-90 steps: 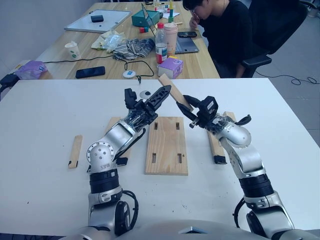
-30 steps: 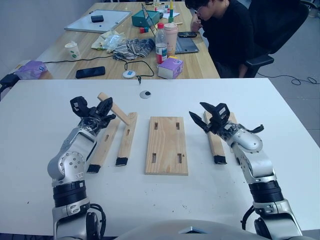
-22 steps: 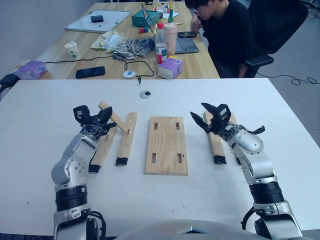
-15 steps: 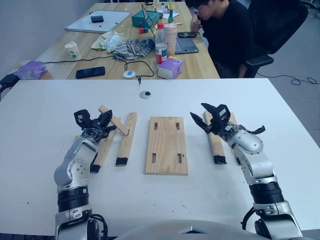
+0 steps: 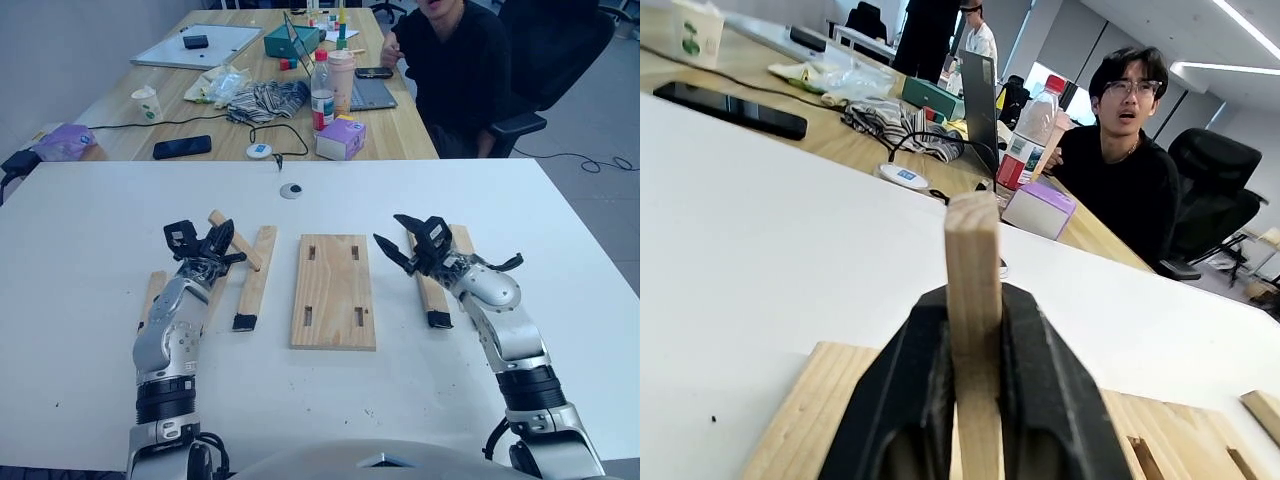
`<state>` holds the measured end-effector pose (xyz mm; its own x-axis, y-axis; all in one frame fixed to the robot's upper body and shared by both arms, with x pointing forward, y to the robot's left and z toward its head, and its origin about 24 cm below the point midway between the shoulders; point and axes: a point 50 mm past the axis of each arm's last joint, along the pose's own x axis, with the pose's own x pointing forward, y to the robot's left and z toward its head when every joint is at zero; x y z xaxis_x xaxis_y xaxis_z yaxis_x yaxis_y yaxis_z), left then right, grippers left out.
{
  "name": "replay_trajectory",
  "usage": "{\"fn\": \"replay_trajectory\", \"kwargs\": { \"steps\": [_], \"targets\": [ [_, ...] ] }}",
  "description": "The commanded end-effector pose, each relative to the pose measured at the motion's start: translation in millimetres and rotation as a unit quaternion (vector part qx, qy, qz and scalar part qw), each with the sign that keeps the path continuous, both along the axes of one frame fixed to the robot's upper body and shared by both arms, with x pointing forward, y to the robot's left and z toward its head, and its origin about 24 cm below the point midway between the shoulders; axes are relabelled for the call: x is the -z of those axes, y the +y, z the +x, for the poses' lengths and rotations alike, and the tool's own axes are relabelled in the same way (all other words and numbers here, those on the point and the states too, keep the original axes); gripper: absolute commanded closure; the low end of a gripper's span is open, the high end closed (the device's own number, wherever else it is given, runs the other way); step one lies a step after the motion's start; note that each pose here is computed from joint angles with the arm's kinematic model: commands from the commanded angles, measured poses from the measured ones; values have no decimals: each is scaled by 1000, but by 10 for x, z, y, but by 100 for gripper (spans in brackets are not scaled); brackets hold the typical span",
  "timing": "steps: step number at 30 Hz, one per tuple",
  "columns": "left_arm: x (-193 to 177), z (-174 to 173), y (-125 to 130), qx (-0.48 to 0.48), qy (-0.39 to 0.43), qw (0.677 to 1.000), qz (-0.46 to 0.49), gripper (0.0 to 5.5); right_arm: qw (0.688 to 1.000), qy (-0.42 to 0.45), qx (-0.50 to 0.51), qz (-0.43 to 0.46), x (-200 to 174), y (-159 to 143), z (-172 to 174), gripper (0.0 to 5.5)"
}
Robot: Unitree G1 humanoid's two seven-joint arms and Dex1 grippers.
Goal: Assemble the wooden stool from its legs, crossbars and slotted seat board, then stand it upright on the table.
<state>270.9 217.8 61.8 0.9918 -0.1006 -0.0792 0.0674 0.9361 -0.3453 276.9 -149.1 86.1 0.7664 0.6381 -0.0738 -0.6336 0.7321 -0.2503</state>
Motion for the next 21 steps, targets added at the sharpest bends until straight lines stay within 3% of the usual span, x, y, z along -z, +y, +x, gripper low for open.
{"fn": "replay_trajectory", "kwargs": {
  "steps": [1,8,13,21],
  "targets": [
    [297,-191,107,-38,67,995,61,513,1000,-2,-4,-18,8,-29,1,271],
    [321,-280,96,-64,54,993,88,513,1000,0,-11,-24,21,-17,1,271],
    [424,-303,7,-30,57,992,104,513,1000,-4,-14,-26,22,4,14,271],
    [872,-473,-50,46,175,975,126,513,1000,-8,-13,-25,25,17,28,271]
  ]
}}
